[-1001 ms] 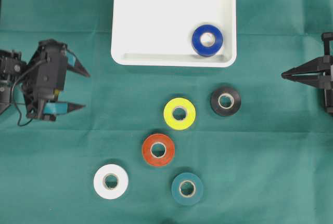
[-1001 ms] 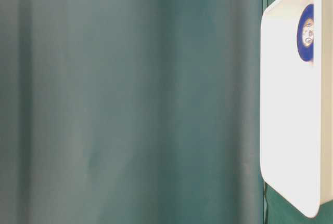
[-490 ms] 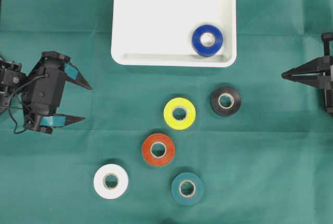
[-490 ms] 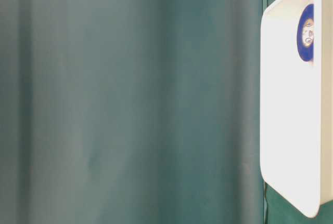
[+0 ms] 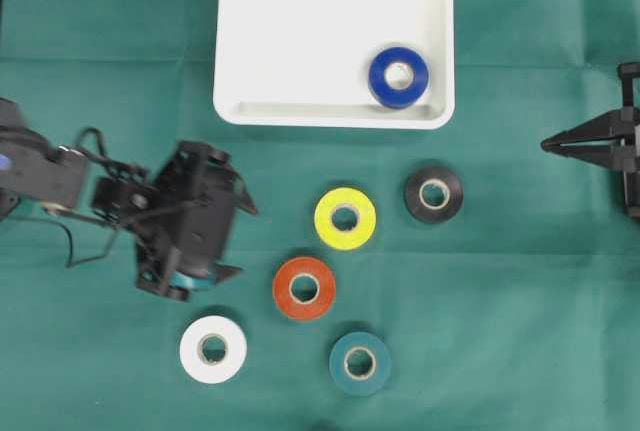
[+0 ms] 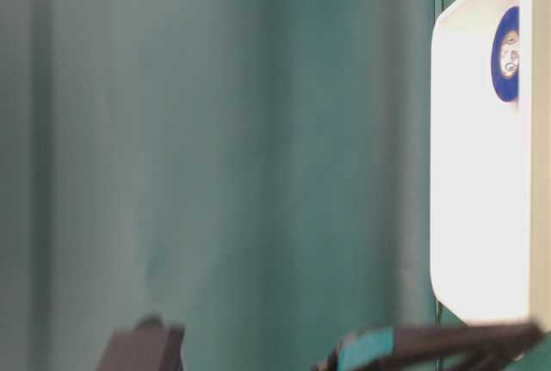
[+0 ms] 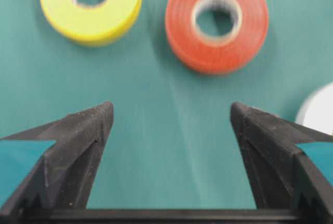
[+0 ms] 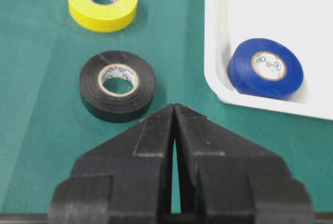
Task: Put the tape into the white case with the left arm.
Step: 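Reach the left gripper down to the teal tape roll and grasp it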
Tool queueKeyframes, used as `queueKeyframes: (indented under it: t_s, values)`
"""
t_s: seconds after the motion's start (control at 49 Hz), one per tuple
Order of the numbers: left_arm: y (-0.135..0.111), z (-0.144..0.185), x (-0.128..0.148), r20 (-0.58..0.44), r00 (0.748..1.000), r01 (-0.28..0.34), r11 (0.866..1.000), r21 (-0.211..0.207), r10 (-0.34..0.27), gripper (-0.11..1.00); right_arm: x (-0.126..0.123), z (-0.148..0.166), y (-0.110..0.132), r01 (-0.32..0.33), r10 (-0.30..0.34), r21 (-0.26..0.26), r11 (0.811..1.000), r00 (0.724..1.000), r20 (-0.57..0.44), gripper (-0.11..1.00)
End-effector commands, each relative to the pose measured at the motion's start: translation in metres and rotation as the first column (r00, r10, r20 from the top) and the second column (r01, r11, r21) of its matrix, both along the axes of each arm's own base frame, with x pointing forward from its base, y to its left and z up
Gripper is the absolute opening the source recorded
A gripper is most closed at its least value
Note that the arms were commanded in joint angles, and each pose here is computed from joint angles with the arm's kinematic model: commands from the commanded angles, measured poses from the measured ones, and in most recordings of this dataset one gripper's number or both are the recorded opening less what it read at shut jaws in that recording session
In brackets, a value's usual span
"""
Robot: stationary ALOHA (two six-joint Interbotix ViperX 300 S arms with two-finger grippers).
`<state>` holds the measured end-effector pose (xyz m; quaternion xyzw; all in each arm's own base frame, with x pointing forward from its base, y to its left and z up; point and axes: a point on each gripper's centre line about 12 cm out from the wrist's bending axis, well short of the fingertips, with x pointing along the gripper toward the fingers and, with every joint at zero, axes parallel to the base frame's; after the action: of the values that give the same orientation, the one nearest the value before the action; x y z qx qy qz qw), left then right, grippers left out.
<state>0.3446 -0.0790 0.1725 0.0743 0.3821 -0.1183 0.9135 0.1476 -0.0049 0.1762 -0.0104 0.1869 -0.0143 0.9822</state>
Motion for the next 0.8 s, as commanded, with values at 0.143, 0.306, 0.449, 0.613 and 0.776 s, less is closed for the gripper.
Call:
queueKeyframes:
  t_s: [0.143,0.306,0.449,0.613,0.776]
  values:
    - [-0.020,0.009,0.040,0.046,0.999,0.024,1.000,-0.013,-0.023,0.91,0.002,0.004,0.000,0.000,0.000,0.000,1.000,1.000,0.011,-0.09]
    - [-0.035,0.008,0.065,0.059,0.997,0.044,0.999,-0.018,-0.043,0.91,0.002,0.004,0.000,0.000,0.000,0.000,1.000,1.000,0.012,-0.09]
    - [-0.051,0.008,0.087,0.075,0.996,0.057,0.998,-0.030,-0.055,0.91,0.002,0.004,0.000,0.000,0.000,0.001,1.000,1.000,0.011,-0.09]
    - [-0.063,0.000,0.105,0.062,0.997,0.047,0.997,-0.053,-0.043,0.91,0.002,0.003,0.000,0.000,0.000,0.001,1.000,1.000,0.009,-0.09]
    - [-0.070,-0.007,0.119,0.038,0.999,0.021,0.996,-0.082,-0.018,0.91,0.001,0.002,0.000,0.000,0.000,0.001,1.000,1.000,0.008,-0.09]
